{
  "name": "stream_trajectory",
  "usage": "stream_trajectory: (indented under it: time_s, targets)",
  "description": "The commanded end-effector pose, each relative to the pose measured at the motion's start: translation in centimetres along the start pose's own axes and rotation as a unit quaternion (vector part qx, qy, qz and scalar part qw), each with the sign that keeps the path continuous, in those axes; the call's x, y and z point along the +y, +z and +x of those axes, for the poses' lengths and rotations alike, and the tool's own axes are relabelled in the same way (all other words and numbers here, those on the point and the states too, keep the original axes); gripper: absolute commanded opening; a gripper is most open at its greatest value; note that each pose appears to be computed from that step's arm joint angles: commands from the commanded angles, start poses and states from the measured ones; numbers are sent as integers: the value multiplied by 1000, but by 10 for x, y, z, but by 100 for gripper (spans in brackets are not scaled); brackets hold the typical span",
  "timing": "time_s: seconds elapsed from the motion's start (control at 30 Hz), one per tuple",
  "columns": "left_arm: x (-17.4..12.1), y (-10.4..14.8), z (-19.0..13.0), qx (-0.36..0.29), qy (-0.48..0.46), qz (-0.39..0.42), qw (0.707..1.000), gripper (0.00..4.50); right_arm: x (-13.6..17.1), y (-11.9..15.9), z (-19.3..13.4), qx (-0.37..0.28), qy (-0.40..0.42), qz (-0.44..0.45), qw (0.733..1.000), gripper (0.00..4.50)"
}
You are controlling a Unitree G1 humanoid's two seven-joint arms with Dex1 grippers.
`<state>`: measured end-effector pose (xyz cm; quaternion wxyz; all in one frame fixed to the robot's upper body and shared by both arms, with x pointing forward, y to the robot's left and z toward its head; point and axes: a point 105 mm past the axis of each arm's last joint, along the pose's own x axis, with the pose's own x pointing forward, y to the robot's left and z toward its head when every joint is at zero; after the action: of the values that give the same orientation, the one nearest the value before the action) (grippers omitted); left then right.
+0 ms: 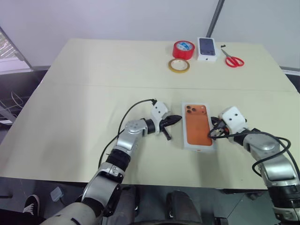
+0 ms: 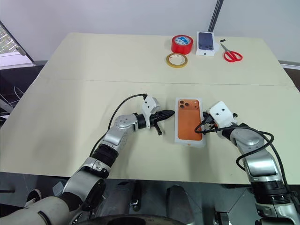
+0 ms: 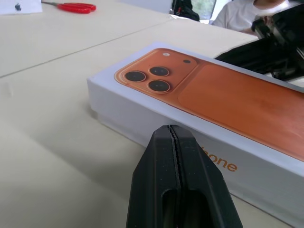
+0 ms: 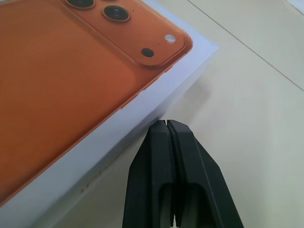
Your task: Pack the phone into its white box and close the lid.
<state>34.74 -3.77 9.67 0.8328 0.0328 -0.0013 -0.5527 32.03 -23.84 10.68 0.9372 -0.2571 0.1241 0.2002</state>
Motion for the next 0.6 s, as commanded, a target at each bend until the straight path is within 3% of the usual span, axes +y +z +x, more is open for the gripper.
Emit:
stream_trajectory:
  time_s: [0.03, 0.33, 0.43, 0.6]
  targets:
    - [-5, 11, 8, -13, -12, 4, 1000, 0, 1, 3, 0, -2, 3, -26, 1000, 5]
    - [-6, 9, 7, -6, -15, -2, 1000, 0, 8, 6, 5, -10, 0, -28, 1000, 5]
    - [0, 12, 0, -18, 0, -7, 1000, 0, -5, 15, 2, -26, -16, -41, 999, 5]
    - [6, 46, -5, -74, 1, -30, 997, 0, -28, 37, -9, -81, -37, -4, 996, 5]
